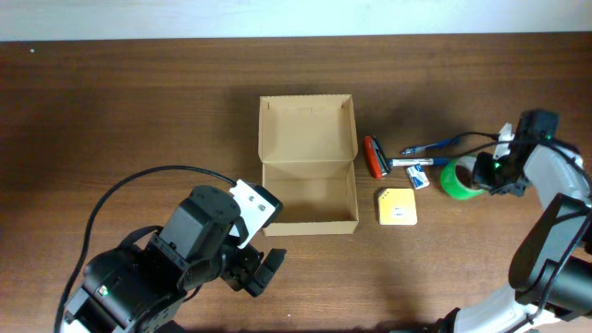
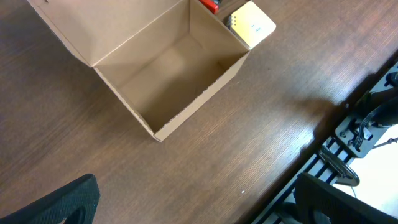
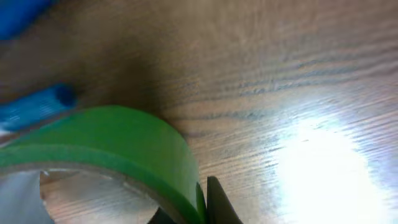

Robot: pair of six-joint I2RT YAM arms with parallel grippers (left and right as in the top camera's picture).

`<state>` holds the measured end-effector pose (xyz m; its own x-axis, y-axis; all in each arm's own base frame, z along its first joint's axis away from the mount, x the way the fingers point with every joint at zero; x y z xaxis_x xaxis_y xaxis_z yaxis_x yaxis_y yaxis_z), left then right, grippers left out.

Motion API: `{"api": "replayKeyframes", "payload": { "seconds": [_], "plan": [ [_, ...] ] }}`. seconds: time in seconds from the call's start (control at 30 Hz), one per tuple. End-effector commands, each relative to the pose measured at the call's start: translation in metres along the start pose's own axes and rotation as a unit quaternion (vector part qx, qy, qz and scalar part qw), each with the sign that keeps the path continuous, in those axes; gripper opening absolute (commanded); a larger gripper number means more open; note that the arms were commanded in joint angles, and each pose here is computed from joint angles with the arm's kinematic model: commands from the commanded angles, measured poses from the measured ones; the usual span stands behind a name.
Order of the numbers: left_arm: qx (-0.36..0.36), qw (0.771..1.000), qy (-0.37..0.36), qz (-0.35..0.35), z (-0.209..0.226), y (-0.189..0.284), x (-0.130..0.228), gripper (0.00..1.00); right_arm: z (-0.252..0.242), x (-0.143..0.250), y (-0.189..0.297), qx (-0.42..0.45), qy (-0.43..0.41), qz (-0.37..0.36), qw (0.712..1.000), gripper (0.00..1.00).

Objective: Pack container
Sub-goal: 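Close the right gripper on the green tape roll's rim and lift, then carry the green tape roll left and lower it into the box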

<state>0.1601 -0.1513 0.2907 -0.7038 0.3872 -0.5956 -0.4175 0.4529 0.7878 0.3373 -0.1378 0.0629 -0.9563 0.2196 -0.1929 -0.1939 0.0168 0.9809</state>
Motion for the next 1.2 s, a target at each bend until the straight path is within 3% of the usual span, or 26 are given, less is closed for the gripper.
{"api": "replayKeyframes", "payload": {
  "seconds": [0.0,0.23,0.5,0.97,1.17],
  "plan": [
    [0.001,1.000,0.005,-0.014,-0.001,0.006,-0.006,1.00,0.008,-0.031,0.027,-0.004,0.001,-0.033,0.999,0.04],
    [0.001,1.000,0.005,-0.014,-0.001,0.006,-0.006,1.00,0.036,-0.061,0.086,-0.009,0.034,-0.057,0.998,0.04],
    [0.001,1.000,0.005,-0.014,-0.001,0.006,-0.006,1.00,0.105,-0.075,0.147,-0.030,0.117,-0.108,0.987,0.04],
    [-0.011,1.000,0.001,0.023,0.003,0.007,0.011,1.00,0.227,-0.028,0.155,-0.102,0.262,-0.071,0.957,0.04],
    [-0.009,0.998,-0.064,0.017,0.003,0.014,0.015,1.00,0.252,-0.006,0.156,-0.115,0.318,-0.050,0.940,0.04]
  ]
}}
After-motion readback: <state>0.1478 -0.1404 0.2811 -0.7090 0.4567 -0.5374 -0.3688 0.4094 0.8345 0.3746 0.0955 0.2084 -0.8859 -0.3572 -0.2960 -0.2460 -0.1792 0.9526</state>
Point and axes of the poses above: each gripper's point midway between its finger pads, its own y axis back along the fingers, its own z axis along the line the jaws close on, x = y × z, the point moved 3 cm from there along y, back along the fingers, and after that the axes turned 8 degrees about y, right-handed, at the moved point
